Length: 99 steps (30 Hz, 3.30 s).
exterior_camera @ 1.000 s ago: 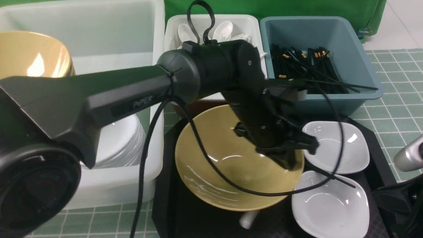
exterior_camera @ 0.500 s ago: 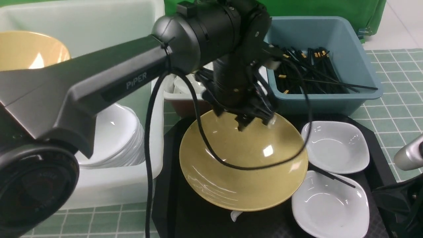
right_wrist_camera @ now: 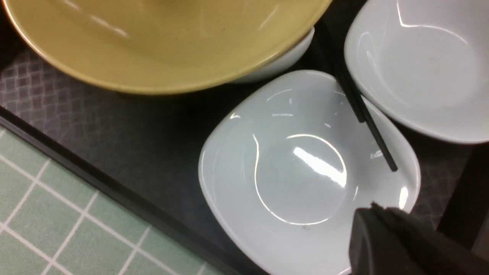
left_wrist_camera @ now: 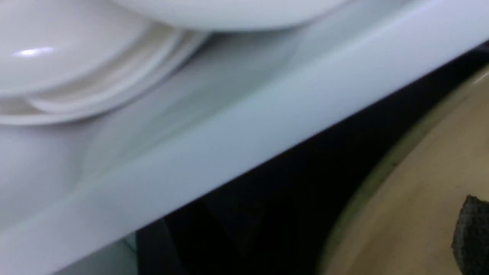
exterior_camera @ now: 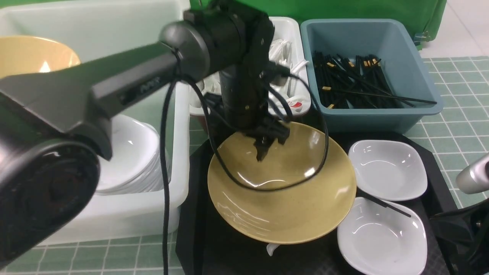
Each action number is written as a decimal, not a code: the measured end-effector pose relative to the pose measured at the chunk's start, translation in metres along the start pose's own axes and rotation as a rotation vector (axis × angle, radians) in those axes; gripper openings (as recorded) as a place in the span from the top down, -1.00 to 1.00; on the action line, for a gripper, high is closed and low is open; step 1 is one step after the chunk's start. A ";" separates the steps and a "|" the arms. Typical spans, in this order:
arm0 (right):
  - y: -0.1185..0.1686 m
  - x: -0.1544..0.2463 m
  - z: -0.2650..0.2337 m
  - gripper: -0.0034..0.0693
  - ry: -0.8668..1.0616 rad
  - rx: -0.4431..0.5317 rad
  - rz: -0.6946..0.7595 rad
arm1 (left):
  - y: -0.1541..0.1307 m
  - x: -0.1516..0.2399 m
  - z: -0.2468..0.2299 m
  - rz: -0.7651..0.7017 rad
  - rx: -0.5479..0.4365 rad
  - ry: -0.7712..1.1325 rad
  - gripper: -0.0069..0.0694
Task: On blue table put chopsticks spoon bowls plates into blue grey white boxes.
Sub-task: 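Grasp the large bowl on the tray by its rim, then place the tan bowl onto the bowl stack in the left bin with the left gripper, then move the grippers toward the tableware on the black tray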
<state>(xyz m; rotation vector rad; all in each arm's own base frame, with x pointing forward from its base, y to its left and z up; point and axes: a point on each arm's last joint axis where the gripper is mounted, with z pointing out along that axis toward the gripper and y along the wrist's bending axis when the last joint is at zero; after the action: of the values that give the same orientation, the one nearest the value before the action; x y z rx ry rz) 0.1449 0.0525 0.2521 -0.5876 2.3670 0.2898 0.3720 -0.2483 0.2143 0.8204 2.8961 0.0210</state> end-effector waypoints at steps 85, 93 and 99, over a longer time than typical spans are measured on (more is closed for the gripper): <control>-0.013 -0.087 0.111 -0.34 0.184 -0.102 -0.088 | 0.076 0.315 -0.174 -0.293 -0.131 -0.821 0.81; -0.001 -0.127 0.163 -0.30 0.200 -0.121 -0.215 | 0.064 0.346 -0.114 -0.336 -0.194 -0.836 0.82; 0.007 -0.138 0.209 -0.18 0.275 -0.171 -0.238 | 0.065 0.350 -0.097 -0.376 -0.245 -0.961 0.82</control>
<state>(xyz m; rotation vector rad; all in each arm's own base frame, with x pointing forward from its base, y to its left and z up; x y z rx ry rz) 0.3514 0.1787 0.1870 -1.0396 2.5145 0.3227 0.0976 -0.0077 0.2703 0.1383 2.0201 -0.0435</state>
